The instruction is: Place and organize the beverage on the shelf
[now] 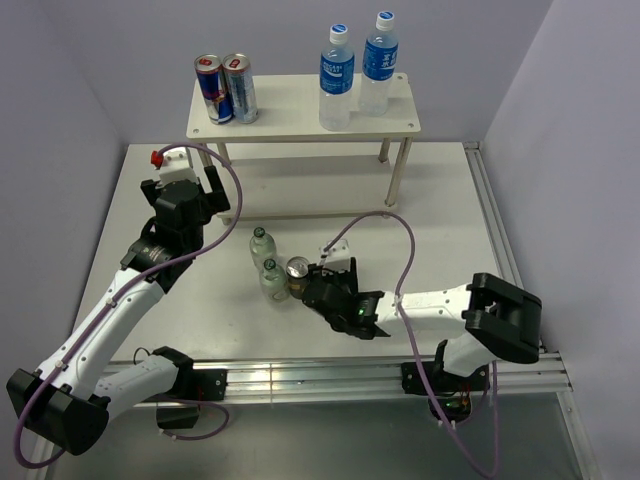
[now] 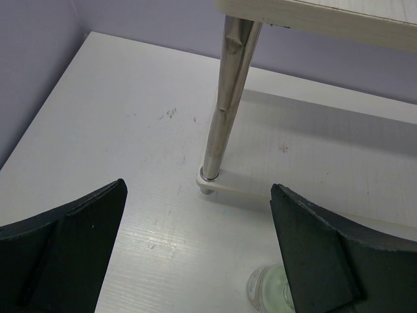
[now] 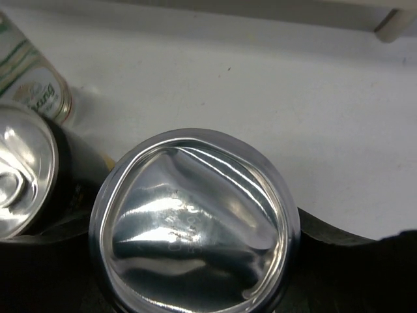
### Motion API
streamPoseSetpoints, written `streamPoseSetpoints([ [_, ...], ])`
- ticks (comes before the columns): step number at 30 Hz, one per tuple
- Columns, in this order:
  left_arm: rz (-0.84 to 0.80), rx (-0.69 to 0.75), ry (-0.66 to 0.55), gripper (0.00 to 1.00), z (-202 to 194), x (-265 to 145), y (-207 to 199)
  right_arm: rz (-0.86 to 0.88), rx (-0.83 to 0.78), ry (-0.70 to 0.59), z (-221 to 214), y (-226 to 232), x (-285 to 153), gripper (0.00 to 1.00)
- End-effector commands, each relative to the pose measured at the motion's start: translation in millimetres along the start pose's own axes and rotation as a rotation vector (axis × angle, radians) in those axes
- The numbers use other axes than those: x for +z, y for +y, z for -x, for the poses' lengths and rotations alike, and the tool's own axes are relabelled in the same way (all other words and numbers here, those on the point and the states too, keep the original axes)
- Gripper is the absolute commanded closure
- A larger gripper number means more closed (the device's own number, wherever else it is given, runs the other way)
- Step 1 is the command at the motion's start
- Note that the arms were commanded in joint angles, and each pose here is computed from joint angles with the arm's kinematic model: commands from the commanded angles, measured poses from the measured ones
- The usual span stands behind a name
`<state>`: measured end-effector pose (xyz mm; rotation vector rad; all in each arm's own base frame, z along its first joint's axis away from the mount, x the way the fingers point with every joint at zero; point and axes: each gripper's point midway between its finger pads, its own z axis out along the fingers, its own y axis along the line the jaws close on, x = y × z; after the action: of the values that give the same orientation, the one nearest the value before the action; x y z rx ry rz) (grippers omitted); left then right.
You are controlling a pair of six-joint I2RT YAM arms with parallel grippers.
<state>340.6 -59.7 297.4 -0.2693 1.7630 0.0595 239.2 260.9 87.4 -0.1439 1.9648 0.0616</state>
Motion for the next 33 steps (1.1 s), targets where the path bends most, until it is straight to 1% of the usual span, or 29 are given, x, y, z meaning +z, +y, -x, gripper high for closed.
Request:
streamPoseSetpoints([
  [1, -0.022, -0.036, -0.046, 0.01, 17, -3, -3, -0.079, 0.155, -0.165, 80, -16, -1, 1.0],
  [2, -0.025, -0.036, -0.045, 0.01, 16, -3, -4, -0.109, 0.142, -0.175, 90, -29, 5, 1.0],
  [4, -0.024, -0.037, -0.046, 0.01, 16, -3, -3, -0.09, 0.167, -0.203, 112, -36, 11, 1.0],
  [6, -0.025, -0.036, -0.045, 0.01, 16, -3, -4, -0.126, 0.209, -0.233, 134, -56, 22, 1.0],
  [8, -0.023, -0.036, -0.045, 0.01, 16, -3, -3, -0.117, 0.228, -0.266, 156, -59, 31, 1.0],
  [9, -0.025, -0.035, -0.045, 0.01, 16, -3, -4, -0.143, 0.238, -0.277, 164, -69, 40, 1.0],
  [13, -0.021, -0.031, -0.041, 0.01, 14, -2, -3, -0.161, 0.25, -0.308, 193, -76, 71, 1.0],
  [16, -0.019, -0.031, -0.042, 0.01, 15, -2, -3, -0.193, 0.257, -0.313, 204, -83, 100, 1.0],
  [18, -0.018, -0.028, -0.041, 0.01, 14, -1, -3, -0.205, 0.256, -0.305, 206, -82, 120, 1.0],
  [19, -0.016, -0.028, -0.042, 0.01, 14, -1, -2, -0.228, 0.258, -0.305, 208, -91, 129, 1.0],
  [23, -0.014, -0.026, -0.041, 0.01, 13, -1, -2, -0.266, 0.268, -0.289, 208, -99, 163, 1.0],
  [26, -0.013, -0.024, -0.036, 0.01, 11, 1, -3, -0.289, 0.273, -0.29, 209, -109, 178, 1.0],
  [33, -0.01, -0.017, -0.032, 0.01, 10, 2, -3, -0.347, 0.261, -0.296, 205, -127, 198, 1.0],
])
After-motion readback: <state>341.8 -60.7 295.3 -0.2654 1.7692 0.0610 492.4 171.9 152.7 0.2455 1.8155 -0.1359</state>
